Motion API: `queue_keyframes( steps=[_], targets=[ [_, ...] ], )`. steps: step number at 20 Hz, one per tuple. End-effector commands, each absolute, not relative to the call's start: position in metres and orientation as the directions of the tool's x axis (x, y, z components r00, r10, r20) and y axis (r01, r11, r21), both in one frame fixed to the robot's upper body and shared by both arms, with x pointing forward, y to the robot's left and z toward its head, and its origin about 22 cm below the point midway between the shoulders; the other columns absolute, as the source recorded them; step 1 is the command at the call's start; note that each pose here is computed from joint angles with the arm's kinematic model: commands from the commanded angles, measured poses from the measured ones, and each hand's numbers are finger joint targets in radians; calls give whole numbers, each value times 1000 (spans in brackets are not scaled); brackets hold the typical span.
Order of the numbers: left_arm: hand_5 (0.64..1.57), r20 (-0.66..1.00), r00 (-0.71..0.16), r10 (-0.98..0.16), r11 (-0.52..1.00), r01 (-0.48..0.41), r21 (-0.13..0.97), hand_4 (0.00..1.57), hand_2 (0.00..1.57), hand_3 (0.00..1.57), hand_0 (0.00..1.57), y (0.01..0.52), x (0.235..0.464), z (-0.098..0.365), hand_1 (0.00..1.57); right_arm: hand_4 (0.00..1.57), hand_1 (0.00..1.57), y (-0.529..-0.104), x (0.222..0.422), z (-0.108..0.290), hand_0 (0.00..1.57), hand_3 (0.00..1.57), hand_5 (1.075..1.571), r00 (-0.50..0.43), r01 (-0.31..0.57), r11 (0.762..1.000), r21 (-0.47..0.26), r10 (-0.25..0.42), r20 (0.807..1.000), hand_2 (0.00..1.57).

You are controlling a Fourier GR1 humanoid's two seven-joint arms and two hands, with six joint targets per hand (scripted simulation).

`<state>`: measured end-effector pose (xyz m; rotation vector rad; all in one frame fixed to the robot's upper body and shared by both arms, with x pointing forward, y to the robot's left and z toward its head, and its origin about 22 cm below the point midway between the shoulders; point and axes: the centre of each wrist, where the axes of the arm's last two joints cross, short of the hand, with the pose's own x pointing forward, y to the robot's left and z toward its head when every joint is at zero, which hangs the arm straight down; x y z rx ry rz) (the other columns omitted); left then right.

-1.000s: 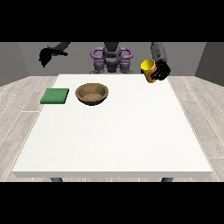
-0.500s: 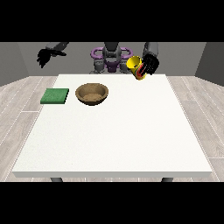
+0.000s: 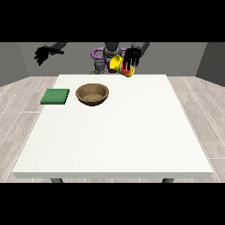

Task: Pick the cup and pour the ball into the bowl, then pick the bowl and place it on the pad

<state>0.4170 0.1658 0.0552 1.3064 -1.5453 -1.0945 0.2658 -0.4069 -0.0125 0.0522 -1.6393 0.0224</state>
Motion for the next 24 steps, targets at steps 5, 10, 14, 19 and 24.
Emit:
queue_keyframes(
  steps=[5, 10, 14, 19, 24],
  targets=[
    [1098, -379, -244, -893, -312, -274, 910, 1571, 1571, 1571, 1477, 100, 406, 43, 1477, 0, 0, -415, 267, -9, 0, 0, 1571, -65, -77, 997, 7, -12, 998, 0],
    [1164, -670, -275, -689, -558, -389, 733, 1556, 1571, 1571, 1533, 65, 389, 25, 1533, 0, 0, -398, 276, -20, 0, 0, 1570, -60, -56, 998, 42, -45, 997, 0],
    [1234, -797, -241, -554, -702, -379, 603, 1474, 1571, 1571, 1479, 62, 396, 33, 1479, 0, 0, -400, 279, -13, 0, 0, 1571, -36, -95, 995, 35, -39, 999, 0],
    [1131, -822, -302, -482, -704, -426, 569, 1530, 1571, 1571, 1446, 34, 374, 22, 1446, 0, 0, -423, 263, -18, 0, 0, 1571, -39, -38, 999, 25, -27, 999, 0],
    [1136, -743, -291, -602, -623, -410, 666, 1535, 1571, 1571, 1449, 53, 394, 52, 1449, 0, 0, -408, 280, -10, 0, 0, 1567, 19, -26, 997, 68, -67, 998, 0]
  ],
)
